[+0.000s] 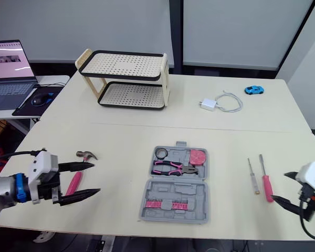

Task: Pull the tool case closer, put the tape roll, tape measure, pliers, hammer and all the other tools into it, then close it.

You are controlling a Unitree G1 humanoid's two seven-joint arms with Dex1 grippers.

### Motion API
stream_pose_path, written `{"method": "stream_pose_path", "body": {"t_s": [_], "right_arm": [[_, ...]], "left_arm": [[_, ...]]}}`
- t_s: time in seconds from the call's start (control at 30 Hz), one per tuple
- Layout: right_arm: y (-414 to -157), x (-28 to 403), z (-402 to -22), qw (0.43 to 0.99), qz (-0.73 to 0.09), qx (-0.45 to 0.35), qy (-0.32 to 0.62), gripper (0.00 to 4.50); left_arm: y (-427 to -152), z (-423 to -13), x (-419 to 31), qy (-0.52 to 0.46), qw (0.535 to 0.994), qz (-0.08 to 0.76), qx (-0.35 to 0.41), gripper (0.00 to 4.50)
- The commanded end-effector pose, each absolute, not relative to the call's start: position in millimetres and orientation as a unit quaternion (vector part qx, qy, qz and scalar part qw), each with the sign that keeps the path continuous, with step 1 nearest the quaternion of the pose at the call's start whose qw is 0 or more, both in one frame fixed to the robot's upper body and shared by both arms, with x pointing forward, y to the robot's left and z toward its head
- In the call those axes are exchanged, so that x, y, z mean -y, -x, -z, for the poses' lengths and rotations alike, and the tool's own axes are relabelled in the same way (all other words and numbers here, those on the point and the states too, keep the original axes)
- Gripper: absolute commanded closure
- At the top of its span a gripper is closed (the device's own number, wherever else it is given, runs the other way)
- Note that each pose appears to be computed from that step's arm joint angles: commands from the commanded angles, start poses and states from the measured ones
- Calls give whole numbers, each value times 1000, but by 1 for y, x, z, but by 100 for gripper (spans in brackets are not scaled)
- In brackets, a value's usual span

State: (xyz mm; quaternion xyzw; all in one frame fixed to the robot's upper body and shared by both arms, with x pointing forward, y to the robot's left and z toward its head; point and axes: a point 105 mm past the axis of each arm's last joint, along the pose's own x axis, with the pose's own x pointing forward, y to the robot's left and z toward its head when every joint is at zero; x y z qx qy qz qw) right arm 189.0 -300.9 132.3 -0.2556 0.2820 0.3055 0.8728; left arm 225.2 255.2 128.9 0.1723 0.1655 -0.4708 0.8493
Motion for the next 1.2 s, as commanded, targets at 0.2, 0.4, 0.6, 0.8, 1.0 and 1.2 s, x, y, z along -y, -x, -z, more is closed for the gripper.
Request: {"method": "stream_pose_path", "body": {"t_s": [0.2,0.4,0.6,0.8,1.0,1.2], "right_arm": [[-220,264,-120,905,-233,-270,232,2],[-246,250,-97,920,-184,-278,204,2],[-259,256,-75,928,-130,-298,182,2],[-265,258,-62,931,-118,-303,169,2],[-273,264,-51,933,-103,-313,146,2],[-275,269,-39,932,-80,-336,108,2]], "left_arm": [[-225,-158,-199,-180,795,571,-92,0],[-224,-172,-168,-198,754,625,-50,0],[-222,-173,-154,-205,730,651,-35,0],[-219,-168,-151,-208,721,660,-35,0],[-218,-164,-149,-211,717,664,-33,0],[-218,-164,-147,-213,715,665,-28,0]]}}
